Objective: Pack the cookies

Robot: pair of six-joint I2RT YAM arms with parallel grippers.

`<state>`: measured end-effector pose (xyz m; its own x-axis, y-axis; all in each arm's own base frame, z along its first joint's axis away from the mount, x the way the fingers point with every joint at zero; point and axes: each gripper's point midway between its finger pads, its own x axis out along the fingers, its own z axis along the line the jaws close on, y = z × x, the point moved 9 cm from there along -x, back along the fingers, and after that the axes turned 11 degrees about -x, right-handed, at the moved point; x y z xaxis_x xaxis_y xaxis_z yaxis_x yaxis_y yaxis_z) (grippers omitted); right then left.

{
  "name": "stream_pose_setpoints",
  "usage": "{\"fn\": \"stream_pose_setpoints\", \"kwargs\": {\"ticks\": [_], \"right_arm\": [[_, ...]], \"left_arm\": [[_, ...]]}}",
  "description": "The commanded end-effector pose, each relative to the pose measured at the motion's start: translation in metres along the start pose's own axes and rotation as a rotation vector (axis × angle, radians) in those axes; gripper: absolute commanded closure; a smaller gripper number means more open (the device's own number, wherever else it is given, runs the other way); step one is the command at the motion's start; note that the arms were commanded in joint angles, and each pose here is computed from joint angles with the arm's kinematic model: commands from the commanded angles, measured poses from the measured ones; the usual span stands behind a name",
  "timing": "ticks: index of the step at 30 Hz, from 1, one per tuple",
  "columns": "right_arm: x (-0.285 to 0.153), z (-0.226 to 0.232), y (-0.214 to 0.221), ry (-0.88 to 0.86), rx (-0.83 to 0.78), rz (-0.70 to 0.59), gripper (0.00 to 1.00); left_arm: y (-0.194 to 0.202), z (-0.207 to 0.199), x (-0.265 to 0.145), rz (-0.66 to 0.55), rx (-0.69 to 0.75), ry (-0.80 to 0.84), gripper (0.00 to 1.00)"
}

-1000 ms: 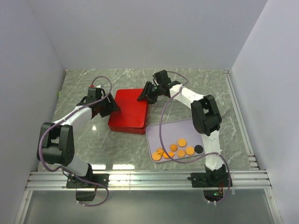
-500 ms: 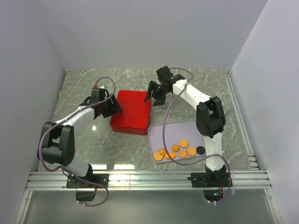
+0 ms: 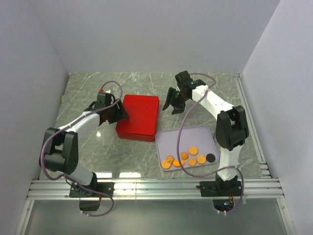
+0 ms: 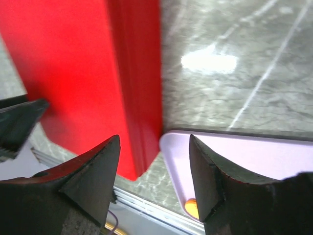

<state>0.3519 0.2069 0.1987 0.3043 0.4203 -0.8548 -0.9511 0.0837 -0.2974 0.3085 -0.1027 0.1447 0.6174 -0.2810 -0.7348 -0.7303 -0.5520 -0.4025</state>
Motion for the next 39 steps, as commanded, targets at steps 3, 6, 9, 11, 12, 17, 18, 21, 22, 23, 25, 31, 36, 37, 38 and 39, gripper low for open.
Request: {"fn": "stream_pose_setpoints", "kwargs": {"ticks": [3,6,9,11,12,17,18,21,22,23,25,31,36,37,38,39], "right_arm": [[0.024,-0.016,-0.004,-0.042,0.044,0.036,0.38],[0.037,-0.014,-0.012,-0.157,0.097,0.028,0.39],[0.048,-0.009,-0.017,-0.309,0.175,0.04,0.4],[0.055,-0.007,-0.02,-0.357,0.195,0.039,0.42],[0.057,-0.006,-0.022,-0.358,0.215,0.04,0.43],[0.069,-0.004,-0.027,-0.33,0.249,0.039,0.46],[0.071,-0.004,-0.025,-0.335,0.276,0.047,0.46],[0.077,-0.005,-0.023,-0.377,0.324,0.053,0.47],[0.08,-0.008,-0.017,-0.382,0.341,0.067,0.48],[0.077,-0.004,-0.019,-0.407,0.332,0.047,0.48],[0.074,-0.006,-0.016,-0.399,0.34,0.04,0.49],[0.038,-0.019,-0.016,-0.368,0.351,-0.062,0.49],[0.009,-0.039,-0.024,-0.356,0.422,-0.183,0.49],[0.007,-0.043,-0.024,-0.351,0.431,-0.195,0.49],[0.0,-0.048,-0.029,-0.354,0.437,-0.222,0.48],[-0.002,-0.051,-0.031,-0.357,0.443,-0.232,0.47]], "left_arm": [[0.003,-0.009,0.002,0.024,0.063,0.02,0.35],[0.001,-0.012,0.003,0.02,0.109,0.01,0.35],[0.0,-0.015,0.004,0.015,0.162,0.006,0.35],[0.002,-0.017,0.004,0.021,0.202,0.004,0.35],[0.002,-0.018,0.004,0.017,0.214,0.0,0.34],[0.006,-0.021,0.005,0.024,0.284,-0.001,0.34],[0.007,-0.021,0.005,0.028,0.295,-0.004,0.34],[0.011,-0.024,0.004,0.027,0.343,0.0,0.34],[0.014,-0.025,0.003,0.029,0.365,-0.001,0.34],[0.015,-0.025,0.003,0.031,0.374,0.001,0.34],[0.019,-0.022,0.003,0.036,0.39,-0.002,0.34],[0.029,-0.012,0.003,0.053,0.422,-0.017,0.34],[0.031,-0.006,0.004,0.047,0.441,-0.041,0.35],[0.032,-0.005,0.004,0.048,0.446,-0.045,0.35],[0.032,-0.005,0.003,0.045,0.446,-0.043,0.35],[0.031,-0.006,0.002,0.042,0.446,-0.04,0.35]]}}
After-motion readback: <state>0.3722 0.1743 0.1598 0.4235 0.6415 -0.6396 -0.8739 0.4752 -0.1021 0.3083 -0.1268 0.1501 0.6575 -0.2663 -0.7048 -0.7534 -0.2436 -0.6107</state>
